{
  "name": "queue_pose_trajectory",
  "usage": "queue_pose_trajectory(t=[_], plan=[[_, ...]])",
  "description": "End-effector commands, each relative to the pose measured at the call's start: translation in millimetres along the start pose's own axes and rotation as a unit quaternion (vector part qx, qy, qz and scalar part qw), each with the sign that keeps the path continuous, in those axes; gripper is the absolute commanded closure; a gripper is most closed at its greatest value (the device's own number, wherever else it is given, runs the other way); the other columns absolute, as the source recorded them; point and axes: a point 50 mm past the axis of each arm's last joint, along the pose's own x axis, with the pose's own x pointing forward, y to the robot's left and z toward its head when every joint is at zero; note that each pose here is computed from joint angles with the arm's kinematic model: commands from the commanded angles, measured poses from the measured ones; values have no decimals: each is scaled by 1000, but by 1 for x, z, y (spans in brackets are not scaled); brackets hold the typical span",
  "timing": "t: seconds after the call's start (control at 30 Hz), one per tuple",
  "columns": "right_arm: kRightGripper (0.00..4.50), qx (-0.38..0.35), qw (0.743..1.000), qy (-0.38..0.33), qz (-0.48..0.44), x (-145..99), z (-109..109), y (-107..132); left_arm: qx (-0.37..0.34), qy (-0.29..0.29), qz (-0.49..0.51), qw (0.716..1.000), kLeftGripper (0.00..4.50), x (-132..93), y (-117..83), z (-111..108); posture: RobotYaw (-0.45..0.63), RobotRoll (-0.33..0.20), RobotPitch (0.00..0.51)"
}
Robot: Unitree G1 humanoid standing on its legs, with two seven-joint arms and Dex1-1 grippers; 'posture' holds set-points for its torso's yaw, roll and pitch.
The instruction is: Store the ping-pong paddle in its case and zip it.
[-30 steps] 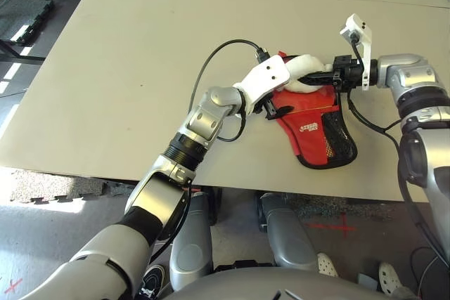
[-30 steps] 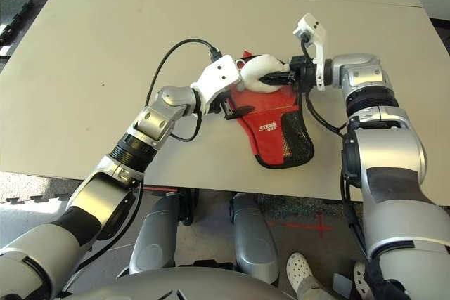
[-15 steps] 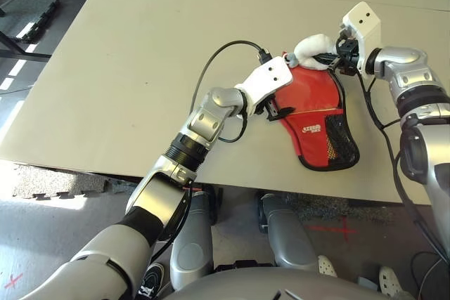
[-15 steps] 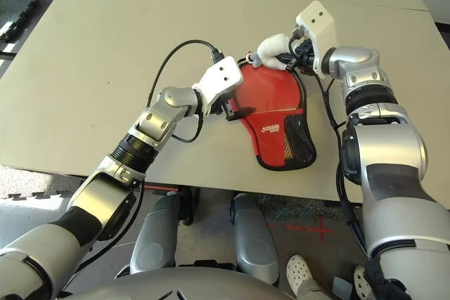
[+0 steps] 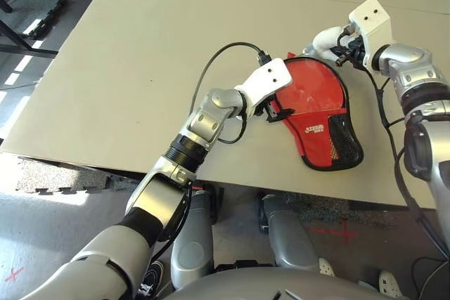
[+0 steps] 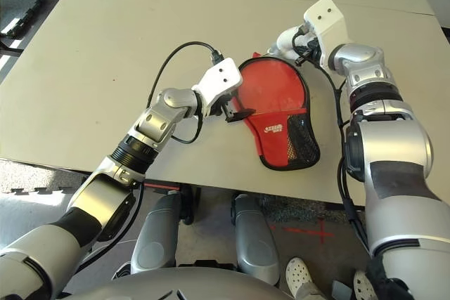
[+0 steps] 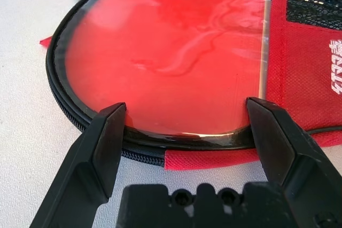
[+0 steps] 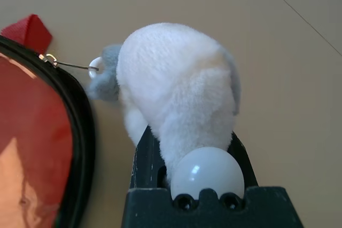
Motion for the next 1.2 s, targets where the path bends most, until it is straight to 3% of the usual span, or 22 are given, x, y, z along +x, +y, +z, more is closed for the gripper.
queue_pose_trajectory(t=[0.03, 0.27, 0.63, 0.97, 1.2], plan=[[4018, 33, 999, 39, 2, -19, -23, -17, -32, 78, -13, 996, 0, 2, -10, -38, -80, 0, 281], [4018, 67, 988, 96, 104, -51, -52, -28, -33, 77, -11, 996, 0, 3, -9, -37, -93, 0, 282], [4019, 124, 924, 183, 312, -108, -80, -30, -37, 77, -12, 996, 0, 4, -11, -38, -114, 0, 296], [4027, 148, 843, 243, 457, -153, -99, 13, -39, 79, -14, 996, 0, 6, -11, -38, -139, 0, 307], [4027, 152, 816, 266, 490, -165, -105, 26, -38, 83, -15, 996, 0, 5, -12, -40, -141, 0, 303]])
